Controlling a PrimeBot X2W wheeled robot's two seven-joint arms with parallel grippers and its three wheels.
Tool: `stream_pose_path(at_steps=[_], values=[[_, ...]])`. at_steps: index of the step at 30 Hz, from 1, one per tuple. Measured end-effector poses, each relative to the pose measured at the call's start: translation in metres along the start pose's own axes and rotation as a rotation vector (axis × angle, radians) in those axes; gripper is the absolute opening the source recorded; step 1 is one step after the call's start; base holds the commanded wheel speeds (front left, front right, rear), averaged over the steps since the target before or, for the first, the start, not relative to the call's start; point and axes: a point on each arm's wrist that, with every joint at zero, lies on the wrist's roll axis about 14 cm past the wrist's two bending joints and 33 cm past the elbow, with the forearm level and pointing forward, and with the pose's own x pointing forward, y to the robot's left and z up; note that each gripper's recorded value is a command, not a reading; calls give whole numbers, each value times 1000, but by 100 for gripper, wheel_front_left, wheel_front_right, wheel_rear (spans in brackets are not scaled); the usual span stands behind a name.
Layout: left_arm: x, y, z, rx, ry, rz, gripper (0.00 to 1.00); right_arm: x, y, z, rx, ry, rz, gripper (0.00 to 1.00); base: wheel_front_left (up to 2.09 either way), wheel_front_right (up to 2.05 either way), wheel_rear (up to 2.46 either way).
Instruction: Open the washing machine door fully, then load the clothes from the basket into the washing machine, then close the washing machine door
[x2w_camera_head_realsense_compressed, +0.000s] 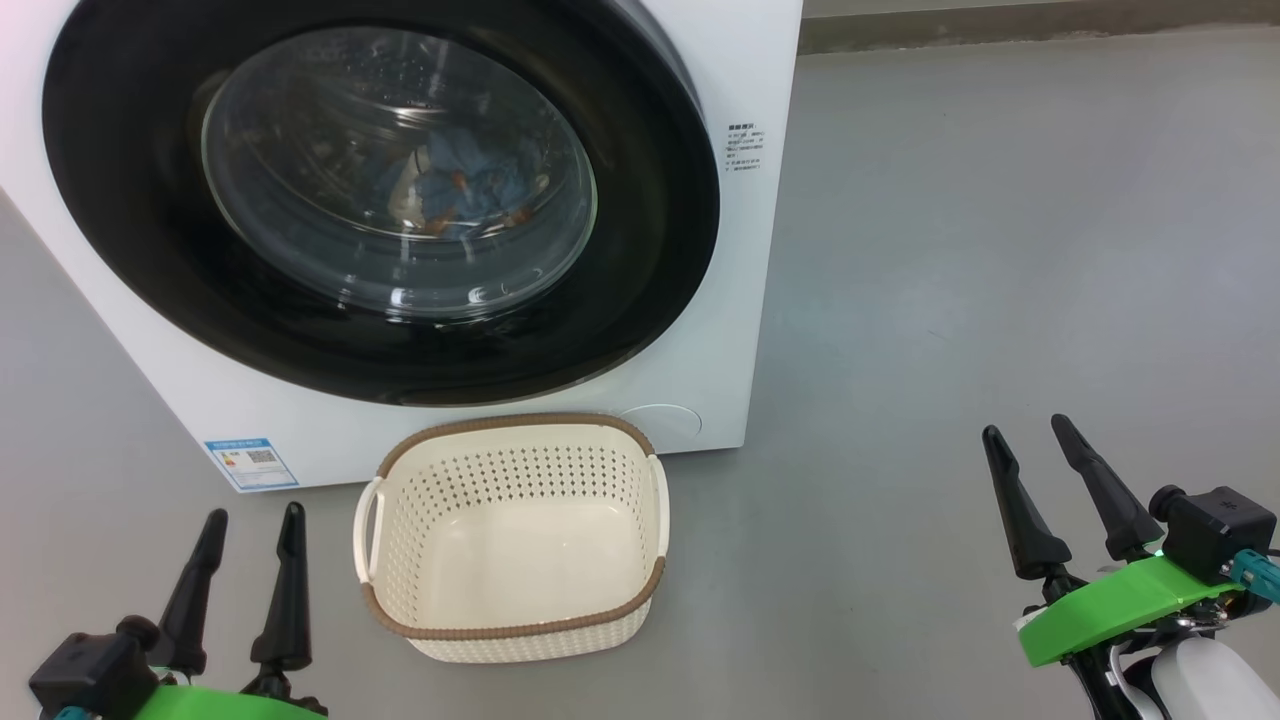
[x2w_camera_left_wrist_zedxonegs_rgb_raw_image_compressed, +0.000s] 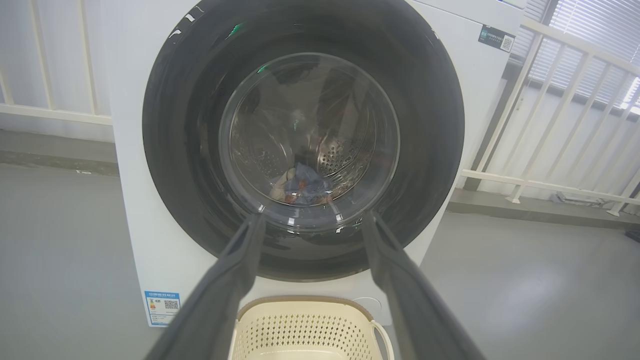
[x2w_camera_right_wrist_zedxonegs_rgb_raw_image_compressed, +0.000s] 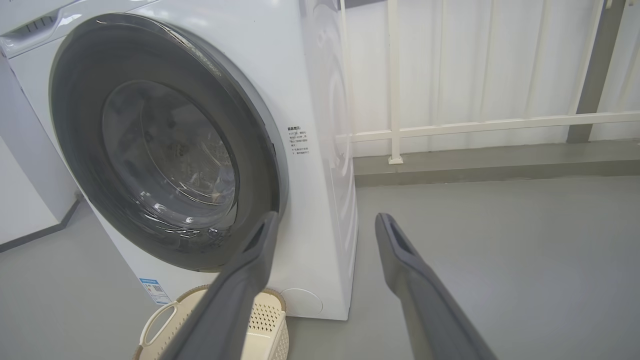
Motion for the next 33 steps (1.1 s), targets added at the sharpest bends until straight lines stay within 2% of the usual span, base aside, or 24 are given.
stream_pose_path(at_steps=[23, 24, 30, 33], values=[[0, 1, 0, -2, 0, 3, 100, 1, 2, -4, 7, 10, 4, 100, 0, 0, 0], [0, 1, -1, -7, 2, 4, 0, 1, 2, -5, 8, 13, 3, 0, 0, 0, 0], [-14, -2, -35, -56, 93, 35, 0, -20, 5, -47, 69, 126, -38, 0, 0, 0, 0], [-18, -2, -41, -81, 111, 47, 0, -24, 5, -52, 93, 143, -50, 0, 0, 0, 0]])
